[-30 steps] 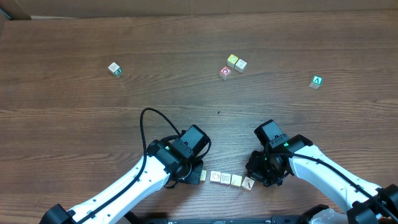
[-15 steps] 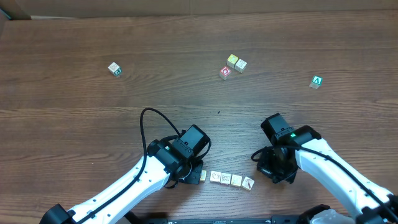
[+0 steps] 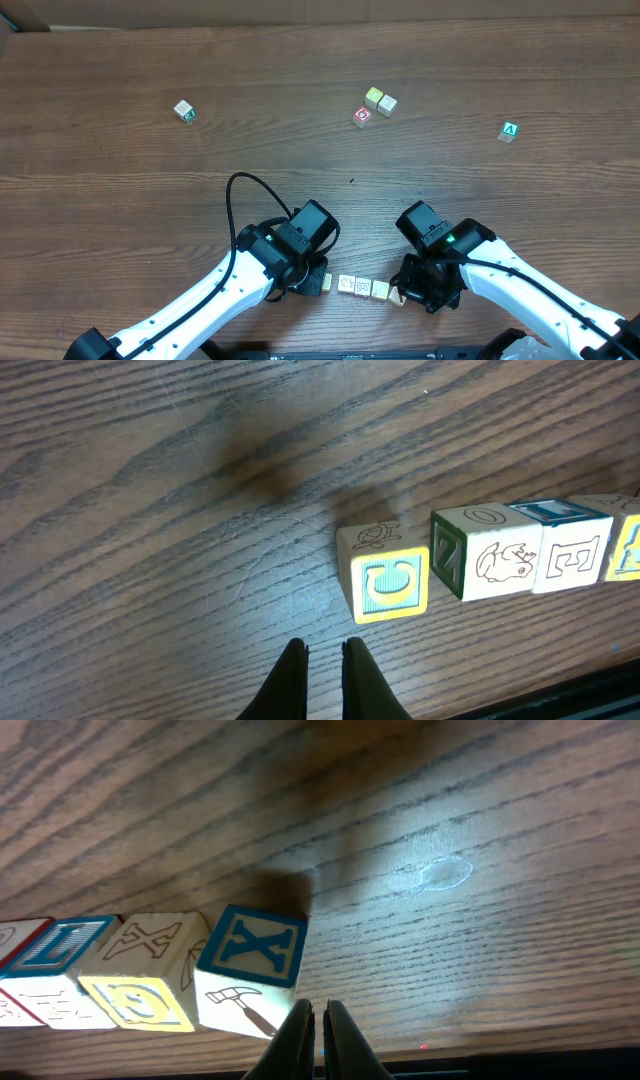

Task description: Flip 5 blocks

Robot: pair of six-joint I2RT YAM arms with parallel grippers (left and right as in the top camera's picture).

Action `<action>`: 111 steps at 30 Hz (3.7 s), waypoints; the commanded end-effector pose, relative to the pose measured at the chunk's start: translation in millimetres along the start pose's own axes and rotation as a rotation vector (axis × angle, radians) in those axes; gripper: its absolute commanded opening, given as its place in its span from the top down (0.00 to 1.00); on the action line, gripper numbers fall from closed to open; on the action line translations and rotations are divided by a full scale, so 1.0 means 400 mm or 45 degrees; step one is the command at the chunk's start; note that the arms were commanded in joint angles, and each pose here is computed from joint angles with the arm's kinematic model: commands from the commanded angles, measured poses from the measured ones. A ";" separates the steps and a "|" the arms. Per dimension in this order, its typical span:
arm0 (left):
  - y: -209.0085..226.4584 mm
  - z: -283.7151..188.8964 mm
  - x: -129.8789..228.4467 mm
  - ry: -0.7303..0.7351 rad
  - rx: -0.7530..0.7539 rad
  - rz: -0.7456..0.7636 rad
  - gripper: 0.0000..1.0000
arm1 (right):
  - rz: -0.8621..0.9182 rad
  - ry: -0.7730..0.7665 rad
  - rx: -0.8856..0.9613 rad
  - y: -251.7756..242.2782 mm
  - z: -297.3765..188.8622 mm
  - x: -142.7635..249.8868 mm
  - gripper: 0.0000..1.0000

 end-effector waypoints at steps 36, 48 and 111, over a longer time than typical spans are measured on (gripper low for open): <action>0.005 0.002 0.010 0.023 0.010 -0.009 0.96 | -0.027 -0.039 -0.091 0.000 0.043 -0.007 0.92; 0.008 0.050 0.005 0.080 -0.024 -0.053 0.96 | -0.033 -0.040 -0.094 0.001 0.043 -0.008 0.92; 0.000 0.142 -0.042 0.084 -0.052 -0.035 0.96 | -0.095 -0.006 -0.108 0.002 0.043 -0.002 0.93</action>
Point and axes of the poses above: each gripper's point midway between its finger pads, its own z axis out along the fingers, its own y axis along the line the jaws close on, x = y × z, the point moved 10 cm from there along -z, back along the fingers, and after that the axes turned 2 degrees about z, right-handed, at the moved point
